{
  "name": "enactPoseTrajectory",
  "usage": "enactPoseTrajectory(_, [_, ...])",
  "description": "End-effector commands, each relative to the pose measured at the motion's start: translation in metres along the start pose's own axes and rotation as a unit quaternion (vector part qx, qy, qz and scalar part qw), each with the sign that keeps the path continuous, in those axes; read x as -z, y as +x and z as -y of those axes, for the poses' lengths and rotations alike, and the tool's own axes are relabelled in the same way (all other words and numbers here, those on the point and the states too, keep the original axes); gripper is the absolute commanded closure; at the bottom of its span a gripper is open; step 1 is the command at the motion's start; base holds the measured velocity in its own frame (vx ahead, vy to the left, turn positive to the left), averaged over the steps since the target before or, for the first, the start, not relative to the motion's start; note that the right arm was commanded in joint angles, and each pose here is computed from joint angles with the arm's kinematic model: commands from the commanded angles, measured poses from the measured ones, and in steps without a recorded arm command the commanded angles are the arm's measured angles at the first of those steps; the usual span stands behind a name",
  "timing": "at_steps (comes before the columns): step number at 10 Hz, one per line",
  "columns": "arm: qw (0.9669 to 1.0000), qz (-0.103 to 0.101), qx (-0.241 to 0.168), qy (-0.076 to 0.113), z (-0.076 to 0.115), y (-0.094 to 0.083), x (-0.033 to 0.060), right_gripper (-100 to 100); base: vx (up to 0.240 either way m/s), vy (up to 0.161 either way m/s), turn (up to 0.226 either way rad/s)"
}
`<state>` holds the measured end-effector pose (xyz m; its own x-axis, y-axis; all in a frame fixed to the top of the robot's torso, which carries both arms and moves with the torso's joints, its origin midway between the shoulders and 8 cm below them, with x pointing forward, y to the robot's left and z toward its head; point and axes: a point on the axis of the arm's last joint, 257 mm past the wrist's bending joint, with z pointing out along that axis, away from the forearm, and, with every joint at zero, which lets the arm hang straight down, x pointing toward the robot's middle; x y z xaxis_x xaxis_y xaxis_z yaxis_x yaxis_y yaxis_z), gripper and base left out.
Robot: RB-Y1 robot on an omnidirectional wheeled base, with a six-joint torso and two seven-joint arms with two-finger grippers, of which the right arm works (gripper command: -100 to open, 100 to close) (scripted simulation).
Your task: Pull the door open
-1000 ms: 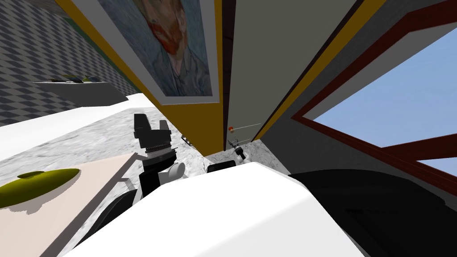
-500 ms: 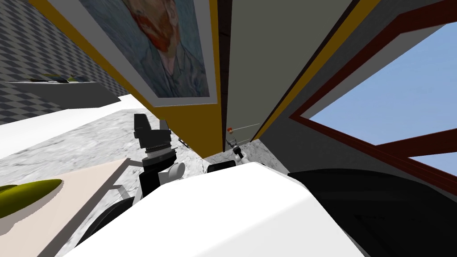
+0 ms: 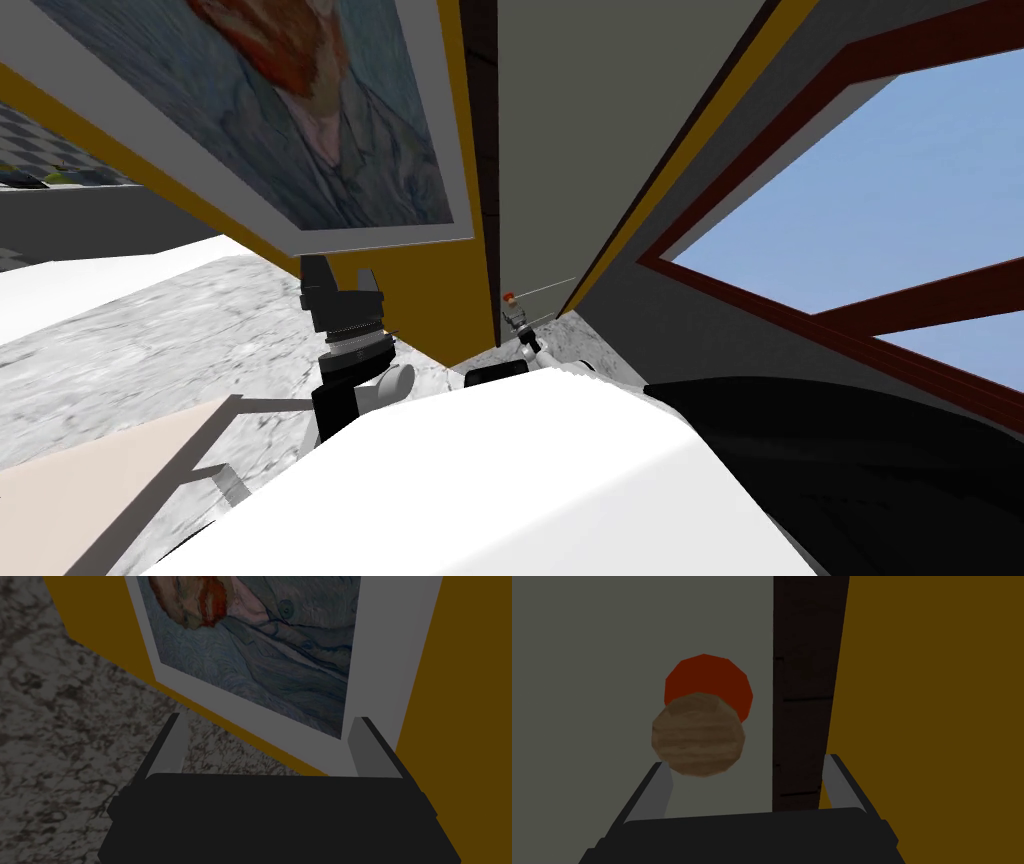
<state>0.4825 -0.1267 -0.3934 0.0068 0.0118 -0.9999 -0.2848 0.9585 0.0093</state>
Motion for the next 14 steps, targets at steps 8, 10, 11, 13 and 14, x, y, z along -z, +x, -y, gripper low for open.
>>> enactPoseTrajectory(8, [1.0000,-0.001,-0.002,-0.003,-0.008,0.001,-0.0008,100,0.056,-0.006,-0.046])
enactPoseTrajectory(10, [0.9999,-0.001,-0.011,0.003,0.001,0.001,0.0004,100,-0.055,0.000,0.063])
enactPoseTrajectory(11, [0.9999,-0.001,-0.013,0.005,0.003,0.002,0.0008,100,-0.158,-0.009,0.092])
enactPoseTrajectory(13, [0.9996,-0.002,-0.025,0.010,0.009,0.002,0.0025,100,-0.183,-0.006,0.119])
enactPoseTrajectory(14, [0.9992,-0.002,-0.036,0.014,0.015,0.002,0.0041,100,-0.207,0.018,0.100])
